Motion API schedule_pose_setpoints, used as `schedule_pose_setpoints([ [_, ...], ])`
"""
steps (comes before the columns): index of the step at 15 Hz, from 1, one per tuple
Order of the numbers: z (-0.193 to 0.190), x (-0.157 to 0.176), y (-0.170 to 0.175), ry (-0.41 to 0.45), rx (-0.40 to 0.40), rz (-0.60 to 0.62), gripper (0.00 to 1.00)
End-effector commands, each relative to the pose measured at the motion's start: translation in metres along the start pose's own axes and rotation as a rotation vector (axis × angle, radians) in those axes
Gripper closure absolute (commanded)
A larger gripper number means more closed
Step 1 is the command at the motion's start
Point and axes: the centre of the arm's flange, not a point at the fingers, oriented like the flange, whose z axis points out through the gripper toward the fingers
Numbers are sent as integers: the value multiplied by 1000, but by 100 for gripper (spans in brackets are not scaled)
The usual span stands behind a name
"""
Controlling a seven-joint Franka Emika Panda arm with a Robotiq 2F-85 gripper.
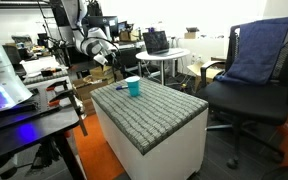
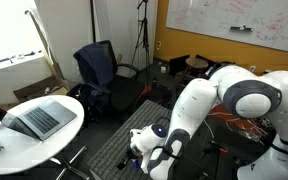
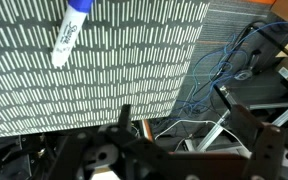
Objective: Put the marker inside the blue cup
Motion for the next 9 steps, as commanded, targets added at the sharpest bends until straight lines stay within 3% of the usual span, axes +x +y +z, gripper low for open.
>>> schedule_pose_setpoints([
  [1, -26, -12, -8, -6, -59, 37, 0],
  [9, -27, -11, 19, -20, -91, 99, 0],
])
